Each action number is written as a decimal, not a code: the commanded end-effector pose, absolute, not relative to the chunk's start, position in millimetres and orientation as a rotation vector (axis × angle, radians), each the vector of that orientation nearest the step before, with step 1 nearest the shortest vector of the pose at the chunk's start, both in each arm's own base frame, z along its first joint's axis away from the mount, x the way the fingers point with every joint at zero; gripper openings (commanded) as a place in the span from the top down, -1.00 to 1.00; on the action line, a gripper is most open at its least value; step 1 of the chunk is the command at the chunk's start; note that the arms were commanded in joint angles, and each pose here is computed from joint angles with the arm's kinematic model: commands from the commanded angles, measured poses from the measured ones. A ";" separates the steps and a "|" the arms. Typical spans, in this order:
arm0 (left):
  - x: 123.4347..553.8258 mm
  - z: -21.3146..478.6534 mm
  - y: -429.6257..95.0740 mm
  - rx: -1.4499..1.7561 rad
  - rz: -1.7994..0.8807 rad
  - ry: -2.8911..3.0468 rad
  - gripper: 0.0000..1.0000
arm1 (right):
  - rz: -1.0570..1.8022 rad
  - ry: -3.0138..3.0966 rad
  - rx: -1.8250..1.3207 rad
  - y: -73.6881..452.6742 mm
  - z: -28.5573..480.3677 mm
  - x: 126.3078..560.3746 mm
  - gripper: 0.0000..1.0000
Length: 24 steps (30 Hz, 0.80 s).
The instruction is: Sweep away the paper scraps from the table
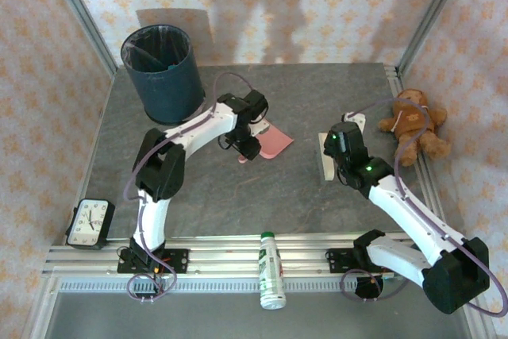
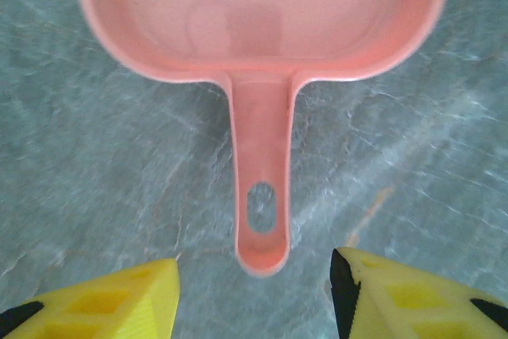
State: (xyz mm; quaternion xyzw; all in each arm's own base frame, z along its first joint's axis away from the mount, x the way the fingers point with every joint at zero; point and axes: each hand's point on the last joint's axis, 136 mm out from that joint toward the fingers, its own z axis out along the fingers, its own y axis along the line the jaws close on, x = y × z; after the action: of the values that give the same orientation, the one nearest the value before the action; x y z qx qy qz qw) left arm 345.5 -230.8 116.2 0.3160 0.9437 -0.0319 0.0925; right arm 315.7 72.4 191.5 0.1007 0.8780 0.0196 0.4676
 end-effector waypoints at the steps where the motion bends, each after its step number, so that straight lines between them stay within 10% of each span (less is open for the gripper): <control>1: 334.8 152.5 -217.1 0.889 -0.057 2.733 -0.08 | -0.013 2.074 0.231 66.5 217.7 329.5 1.00; 24: 298.7 218.4 -119.3 0.404 -0.194 2.522 -0.18 | -0.116 1.871 -0.191 124.6 253.9 421.2 1.00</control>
State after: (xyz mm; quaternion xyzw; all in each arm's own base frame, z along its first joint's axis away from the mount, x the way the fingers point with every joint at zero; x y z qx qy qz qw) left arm 292.4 -120.7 211.1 0.1585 0.9523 -0.0686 0.2518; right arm 401.1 111.2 213.7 -0.0640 0.8435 -0.0603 0.5299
